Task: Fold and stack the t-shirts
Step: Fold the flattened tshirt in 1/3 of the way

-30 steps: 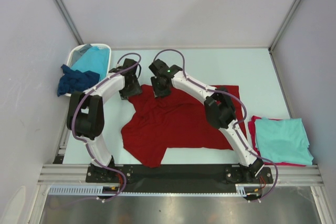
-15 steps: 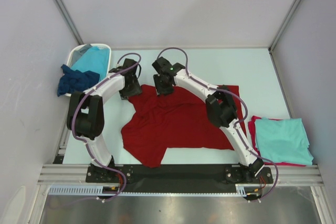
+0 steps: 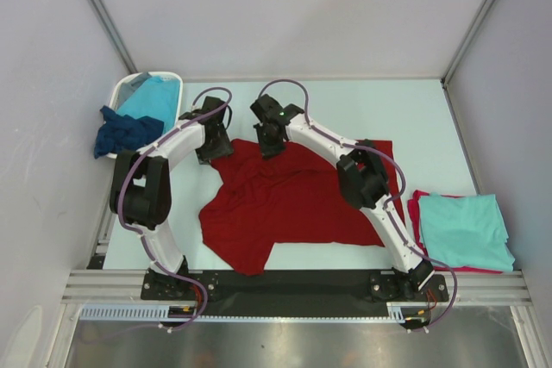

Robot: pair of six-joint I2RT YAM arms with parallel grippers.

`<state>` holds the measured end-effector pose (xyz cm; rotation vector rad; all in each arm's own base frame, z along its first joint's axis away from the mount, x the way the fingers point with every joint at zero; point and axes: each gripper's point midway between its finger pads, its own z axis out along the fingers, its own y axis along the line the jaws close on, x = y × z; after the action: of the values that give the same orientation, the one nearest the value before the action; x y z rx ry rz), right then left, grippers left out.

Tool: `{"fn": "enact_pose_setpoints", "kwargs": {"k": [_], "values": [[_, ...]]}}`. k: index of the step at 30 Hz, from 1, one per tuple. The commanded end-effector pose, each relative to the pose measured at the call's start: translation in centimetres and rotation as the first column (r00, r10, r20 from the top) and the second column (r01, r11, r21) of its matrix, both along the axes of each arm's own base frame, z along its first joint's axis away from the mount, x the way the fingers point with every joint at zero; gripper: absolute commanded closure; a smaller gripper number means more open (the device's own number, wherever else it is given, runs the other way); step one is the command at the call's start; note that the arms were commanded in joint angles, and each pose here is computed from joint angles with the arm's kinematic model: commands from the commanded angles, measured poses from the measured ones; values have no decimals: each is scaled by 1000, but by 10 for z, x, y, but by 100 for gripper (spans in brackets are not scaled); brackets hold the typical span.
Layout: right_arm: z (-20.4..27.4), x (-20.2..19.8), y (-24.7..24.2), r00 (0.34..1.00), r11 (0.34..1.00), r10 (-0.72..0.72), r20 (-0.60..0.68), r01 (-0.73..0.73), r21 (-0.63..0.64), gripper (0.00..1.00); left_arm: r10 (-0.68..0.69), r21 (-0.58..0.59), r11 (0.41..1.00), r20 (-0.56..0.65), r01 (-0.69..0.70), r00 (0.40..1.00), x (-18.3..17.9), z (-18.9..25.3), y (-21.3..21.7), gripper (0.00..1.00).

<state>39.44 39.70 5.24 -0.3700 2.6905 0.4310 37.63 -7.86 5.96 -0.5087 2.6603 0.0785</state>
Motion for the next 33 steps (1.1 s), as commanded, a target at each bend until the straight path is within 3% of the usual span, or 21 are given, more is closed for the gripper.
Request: {"fn": "enact_pose_setpoints", "kwargs": {"k": [1, 2, 9, 21, 33], "values": [[9, -3, 5, 1000, 1000, 17, 10, -17, 18, 95, 18, -21, 1000, 61, -17, 998, 5, 17, 0, 39], [10, -4, 5, 1000, 1000, 18, 10, -18, 16, 100, 19, -22, 1000, 61, -18, 998, 5, 18, 0, 38], [25, -10, -5, 999, 1000, 5, 32, -5, 6, 100, 14, -22, 1000, 69, -13, 998, 4, 21, -2, 38], [51, -56, -29, 998, 1000, 8, 56, -7, -12, 100, 9, -34, 999, 50, -8, 999, 1, 13, -6, 39], [25, -108, -18, 997, 996, 78, -12, -78, -43, 100, -4, -30, 1000, 7, 4, 1000, 3, -4, -11, 41]]}}
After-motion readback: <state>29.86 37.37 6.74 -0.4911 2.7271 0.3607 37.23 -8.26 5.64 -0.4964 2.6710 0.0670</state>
